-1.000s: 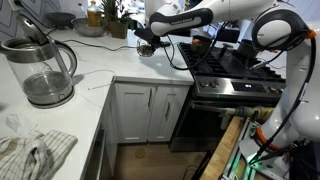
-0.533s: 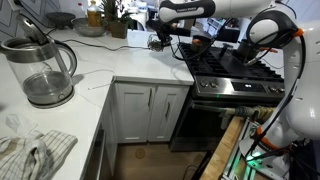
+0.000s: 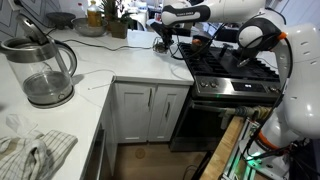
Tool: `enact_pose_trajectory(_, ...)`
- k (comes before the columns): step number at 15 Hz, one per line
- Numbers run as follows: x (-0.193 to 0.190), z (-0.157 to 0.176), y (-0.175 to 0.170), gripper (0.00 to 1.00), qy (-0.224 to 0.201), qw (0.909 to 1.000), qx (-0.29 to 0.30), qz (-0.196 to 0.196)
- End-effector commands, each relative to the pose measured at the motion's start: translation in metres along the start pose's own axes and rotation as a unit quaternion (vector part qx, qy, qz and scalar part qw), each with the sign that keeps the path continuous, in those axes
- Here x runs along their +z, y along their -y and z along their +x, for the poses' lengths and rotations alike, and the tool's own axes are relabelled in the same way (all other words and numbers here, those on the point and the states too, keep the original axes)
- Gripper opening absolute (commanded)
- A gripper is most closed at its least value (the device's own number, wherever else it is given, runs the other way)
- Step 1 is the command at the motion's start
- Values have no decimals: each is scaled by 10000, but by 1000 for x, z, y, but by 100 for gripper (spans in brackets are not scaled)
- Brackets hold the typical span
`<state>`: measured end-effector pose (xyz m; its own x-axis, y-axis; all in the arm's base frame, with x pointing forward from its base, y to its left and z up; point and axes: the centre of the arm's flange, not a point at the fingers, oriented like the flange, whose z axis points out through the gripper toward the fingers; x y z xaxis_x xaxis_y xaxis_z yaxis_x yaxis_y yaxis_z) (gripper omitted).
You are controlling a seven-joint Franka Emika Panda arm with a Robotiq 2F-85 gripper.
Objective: Move the brown object to the right
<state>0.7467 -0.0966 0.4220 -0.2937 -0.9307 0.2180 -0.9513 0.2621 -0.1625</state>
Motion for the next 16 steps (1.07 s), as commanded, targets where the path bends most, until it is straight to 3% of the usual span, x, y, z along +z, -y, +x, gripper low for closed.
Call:
enact_pose_trajectory(1, 15, 3, 18, 2, -143, 9993, 350, -56)
enact_pose_trajectory(8, 36, 3, 19, 2, -261, 9985, 373, -298)
enact_pose_trajectory(9, 37, 2, 19, 6, -249, 9986, 354, -312)
enact_pose_trajectory(10, 36, 2, 19, 31, -250, 9986, 341, -331)
enact_pose_trajectory(12, 33, 1, 20, 39, -256, 9986, 325, -328)
enact_pose_trajectory(16, 21, -4, 20, 69, -144, 9995, 206, -194)
